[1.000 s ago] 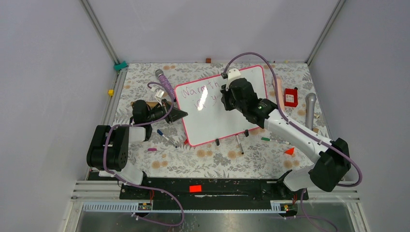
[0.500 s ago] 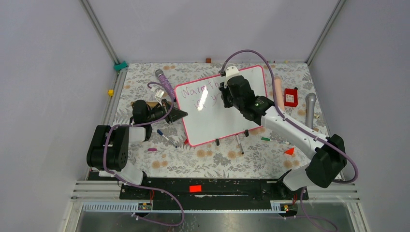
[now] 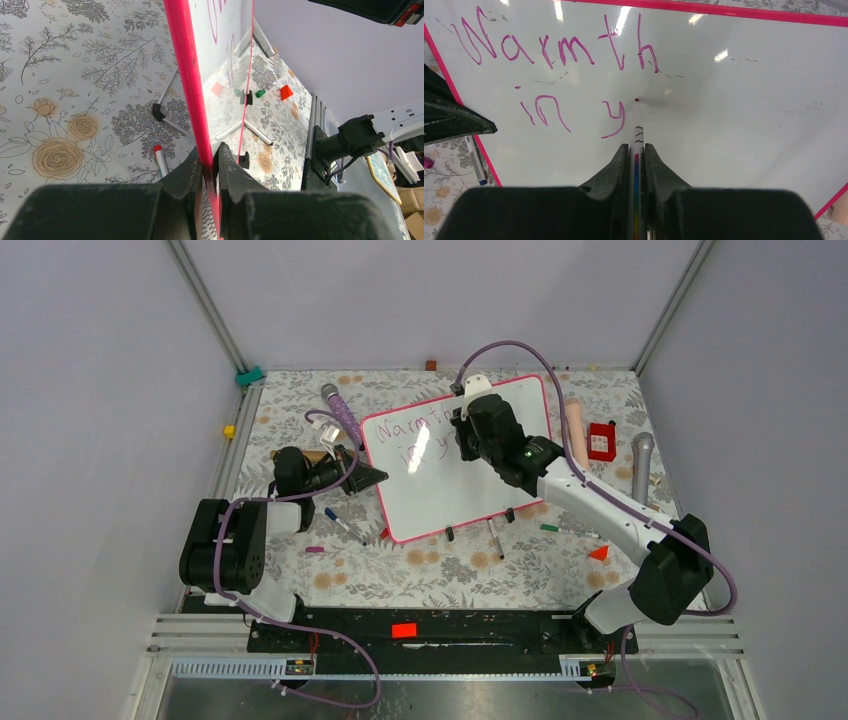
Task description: Write a sentence on the whiteboard
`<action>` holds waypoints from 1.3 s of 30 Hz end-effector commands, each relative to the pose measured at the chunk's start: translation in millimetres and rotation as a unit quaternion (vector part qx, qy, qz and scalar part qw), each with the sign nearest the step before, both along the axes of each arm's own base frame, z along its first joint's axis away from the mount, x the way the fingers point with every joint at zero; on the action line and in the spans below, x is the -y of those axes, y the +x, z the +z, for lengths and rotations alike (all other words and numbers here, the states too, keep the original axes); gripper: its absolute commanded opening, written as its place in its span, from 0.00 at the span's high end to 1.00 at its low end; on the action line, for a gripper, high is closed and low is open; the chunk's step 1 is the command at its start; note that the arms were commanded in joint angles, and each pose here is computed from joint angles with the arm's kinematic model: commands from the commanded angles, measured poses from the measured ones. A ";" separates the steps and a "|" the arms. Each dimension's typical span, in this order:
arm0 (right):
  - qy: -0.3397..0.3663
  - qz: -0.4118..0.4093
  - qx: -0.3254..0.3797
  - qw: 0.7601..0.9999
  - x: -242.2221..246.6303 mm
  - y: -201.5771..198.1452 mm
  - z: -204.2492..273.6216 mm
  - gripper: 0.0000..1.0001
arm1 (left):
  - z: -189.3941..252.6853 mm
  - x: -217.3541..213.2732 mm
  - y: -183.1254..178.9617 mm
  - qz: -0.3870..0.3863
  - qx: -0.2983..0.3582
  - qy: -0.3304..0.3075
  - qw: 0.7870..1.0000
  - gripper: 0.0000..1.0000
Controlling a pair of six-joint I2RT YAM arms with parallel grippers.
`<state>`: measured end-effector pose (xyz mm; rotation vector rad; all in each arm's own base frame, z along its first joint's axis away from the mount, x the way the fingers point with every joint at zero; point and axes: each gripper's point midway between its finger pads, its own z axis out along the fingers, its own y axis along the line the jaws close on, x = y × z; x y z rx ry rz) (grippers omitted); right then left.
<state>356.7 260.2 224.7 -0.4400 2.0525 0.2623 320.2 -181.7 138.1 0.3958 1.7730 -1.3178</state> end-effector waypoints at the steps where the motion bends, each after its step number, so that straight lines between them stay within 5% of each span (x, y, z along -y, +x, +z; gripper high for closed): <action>1: 0.000 0.004 0.004 1.000 1.1 0.1 0.2 1.00 | -13.4 -7.2 13.0 0.031 0.046 0.041 0.998 1.00; 21: -0.048 -0.046 0.022 0.998 27.5 6.5 2.3 1.00 | -13.3 -7.4 13.0 0.032 0.046 0.041 0.998 1.00; 39: -0.005 -0.003 0.022 1.000 -3.3 13.5 14.4 1.00 | -13.0 -7.4 13.4 0.031 0.047 0.041 0.998 1.00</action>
